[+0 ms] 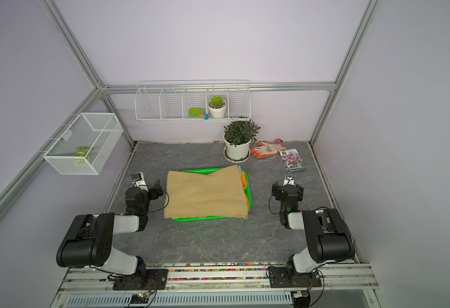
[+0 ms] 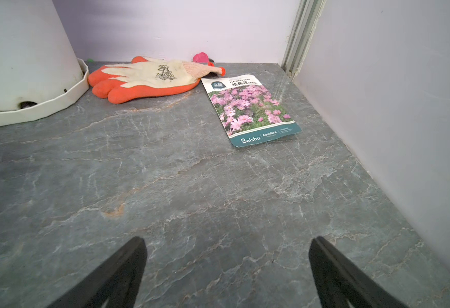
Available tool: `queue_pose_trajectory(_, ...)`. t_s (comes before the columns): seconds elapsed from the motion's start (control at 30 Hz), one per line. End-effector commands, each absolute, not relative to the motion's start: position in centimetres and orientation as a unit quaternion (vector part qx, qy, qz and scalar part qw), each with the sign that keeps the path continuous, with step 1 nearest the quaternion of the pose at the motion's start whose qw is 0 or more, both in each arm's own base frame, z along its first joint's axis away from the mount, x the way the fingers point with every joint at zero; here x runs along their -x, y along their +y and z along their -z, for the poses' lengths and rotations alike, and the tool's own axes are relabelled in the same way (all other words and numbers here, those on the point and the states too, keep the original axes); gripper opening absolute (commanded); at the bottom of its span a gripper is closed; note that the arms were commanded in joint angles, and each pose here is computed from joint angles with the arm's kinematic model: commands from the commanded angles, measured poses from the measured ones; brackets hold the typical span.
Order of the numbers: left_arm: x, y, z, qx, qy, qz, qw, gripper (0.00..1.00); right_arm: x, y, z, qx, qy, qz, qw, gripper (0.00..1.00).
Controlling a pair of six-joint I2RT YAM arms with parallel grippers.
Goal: Put the folded long pants in the basket
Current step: Reset both arms
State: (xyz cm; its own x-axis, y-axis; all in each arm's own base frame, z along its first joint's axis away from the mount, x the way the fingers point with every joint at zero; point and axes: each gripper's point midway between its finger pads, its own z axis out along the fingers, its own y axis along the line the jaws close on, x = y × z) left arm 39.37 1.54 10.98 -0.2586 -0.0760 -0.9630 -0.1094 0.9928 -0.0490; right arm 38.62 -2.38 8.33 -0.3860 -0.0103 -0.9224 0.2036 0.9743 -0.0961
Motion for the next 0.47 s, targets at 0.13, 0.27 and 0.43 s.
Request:
queue_pose_trajectory(0.13, -39.85, 1.37, -11.93, 0.054, 0.788, -0.008, 0.613, 1.00, -39.00, -2.08, -9.24, -0.055, 0.823, 0.094, 0.557, 0.99)
queue_pose_trajectory(0.27, -39.84, 1.34, -11.86, 0.053, 0.788, -0.008, 0.613, 1.00, -39.03, -2.06, -9.19, -0.054, 0.823, 0.093, 0.557, 0.99)
queue_pose_trajectory(0.43, -39.84, 1.36, -11.90, 0.054, 0.788, -0.008, 0.613, 1.00, -39.07, -2.19, -9.15, -0.057, 0.824, 0.094, 0.555, 0.99)
